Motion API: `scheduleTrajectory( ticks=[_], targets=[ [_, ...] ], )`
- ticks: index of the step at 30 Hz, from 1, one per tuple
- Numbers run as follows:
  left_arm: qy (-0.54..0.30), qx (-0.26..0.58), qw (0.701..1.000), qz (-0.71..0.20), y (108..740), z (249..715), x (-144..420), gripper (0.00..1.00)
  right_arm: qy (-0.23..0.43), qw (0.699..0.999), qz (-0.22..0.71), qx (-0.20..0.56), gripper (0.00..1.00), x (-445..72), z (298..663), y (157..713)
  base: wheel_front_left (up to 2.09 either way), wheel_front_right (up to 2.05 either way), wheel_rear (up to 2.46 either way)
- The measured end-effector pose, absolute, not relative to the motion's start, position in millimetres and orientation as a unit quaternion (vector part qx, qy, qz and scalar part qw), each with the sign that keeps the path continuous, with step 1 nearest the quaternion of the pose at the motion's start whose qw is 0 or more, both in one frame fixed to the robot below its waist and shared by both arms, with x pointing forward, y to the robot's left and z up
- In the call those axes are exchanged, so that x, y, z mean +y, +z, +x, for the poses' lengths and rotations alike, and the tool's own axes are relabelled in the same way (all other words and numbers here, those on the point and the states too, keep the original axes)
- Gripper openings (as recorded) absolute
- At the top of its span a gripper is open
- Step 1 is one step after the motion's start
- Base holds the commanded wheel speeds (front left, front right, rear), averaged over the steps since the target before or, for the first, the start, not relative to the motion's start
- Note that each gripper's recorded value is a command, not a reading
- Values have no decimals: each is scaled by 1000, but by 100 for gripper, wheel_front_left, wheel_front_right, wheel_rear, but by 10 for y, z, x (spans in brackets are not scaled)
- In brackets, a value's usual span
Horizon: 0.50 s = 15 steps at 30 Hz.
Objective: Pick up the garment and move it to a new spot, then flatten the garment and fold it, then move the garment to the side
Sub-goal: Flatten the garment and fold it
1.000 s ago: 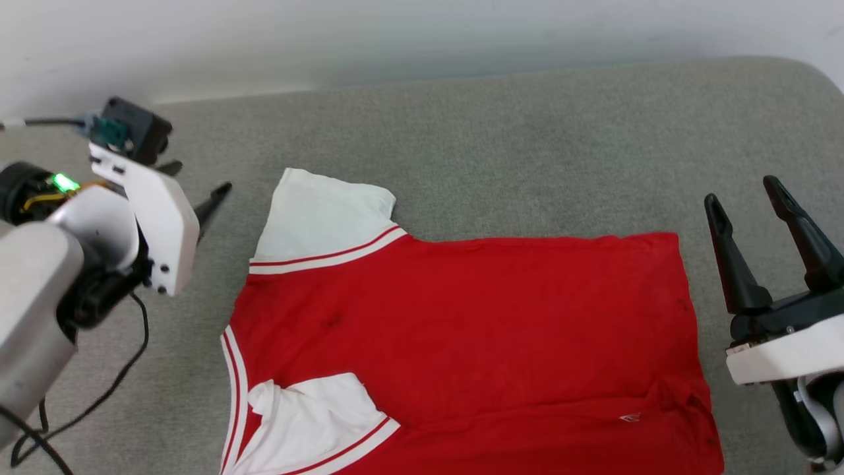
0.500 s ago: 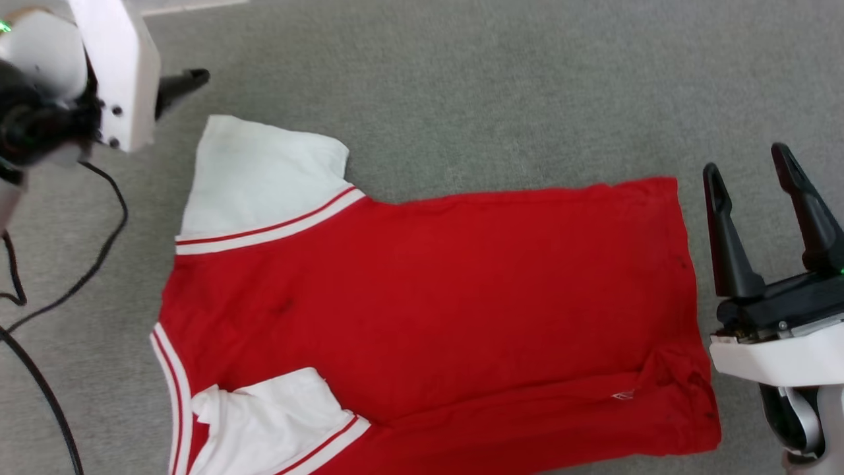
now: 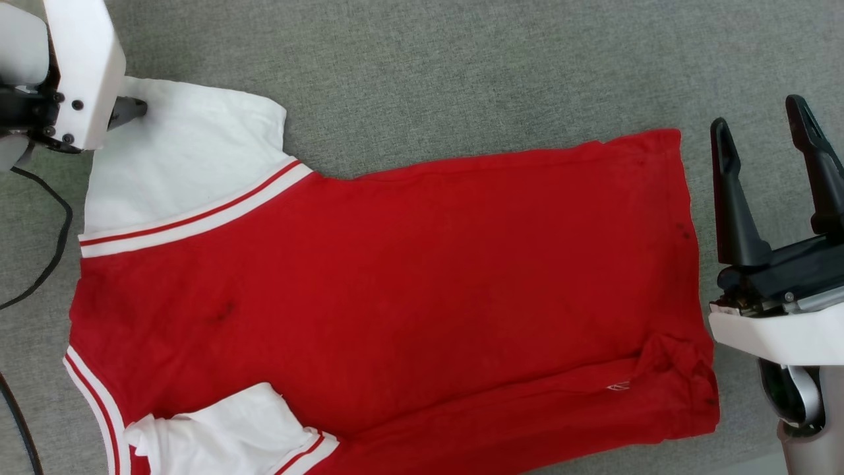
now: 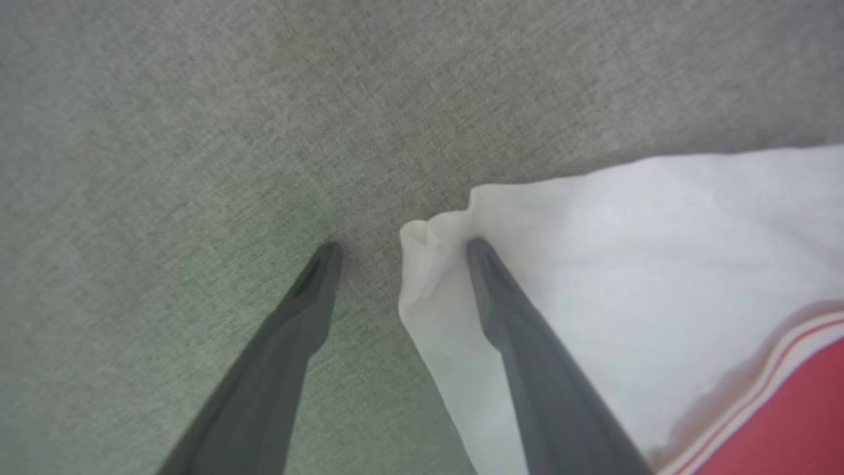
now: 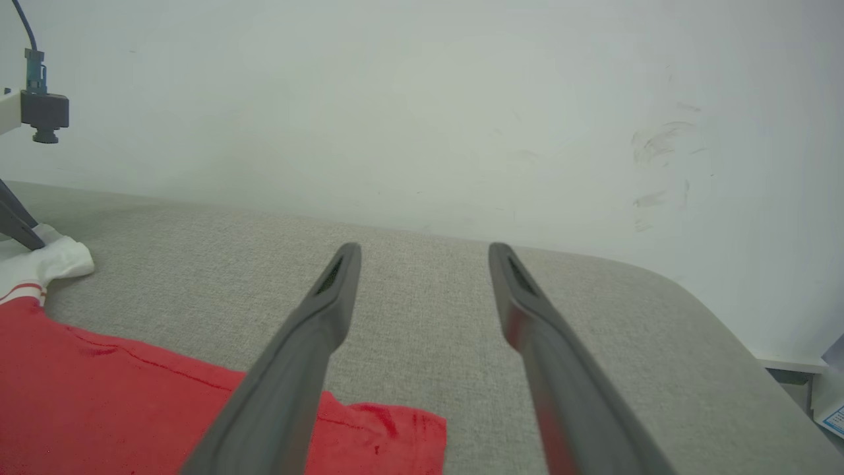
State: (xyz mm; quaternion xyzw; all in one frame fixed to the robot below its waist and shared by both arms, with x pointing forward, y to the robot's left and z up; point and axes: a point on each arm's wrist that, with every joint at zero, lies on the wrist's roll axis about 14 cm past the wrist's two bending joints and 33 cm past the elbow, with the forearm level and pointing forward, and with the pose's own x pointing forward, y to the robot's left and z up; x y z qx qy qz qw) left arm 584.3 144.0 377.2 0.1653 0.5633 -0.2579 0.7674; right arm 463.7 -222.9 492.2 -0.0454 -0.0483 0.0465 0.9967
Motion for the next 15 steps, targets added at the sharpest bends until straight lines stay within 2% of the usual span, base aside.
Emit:
scheduleTrajectory(
  ticks=[3, 4, 5, 9, 15],
  targets=[
    [-266, 569, 763, 156, 3723, 5802, 1419, 100, 47, 997, -48, -47, 100, -2238, 4660, 4911, 0, 0, 0],
    [-267, 570, 762, 155, 3721, 5791, 1414, 18, 46, 996, -49, -50, 100, -2241, 4677, 4926, 0, 0, 0],
    [-267, 570, 761, 156, 3723, 5781, 1413, 0, 47, 996, -51, -52, 100, -2244, 4689, 4936, 0, 0, 0],
    [-280, 557, 766, 157, 3773, 5728, 1333, 0, 49, 994, -66, -69, 100, -2265, 4742, 5062, 0, 0, 0],
    [-281, 523, 790, 154, 4048, 5661, 1321, 0, 63, 980, -127, -136, 100, -2357, 4846, 5623, 0, 0, 0]
  ],
)
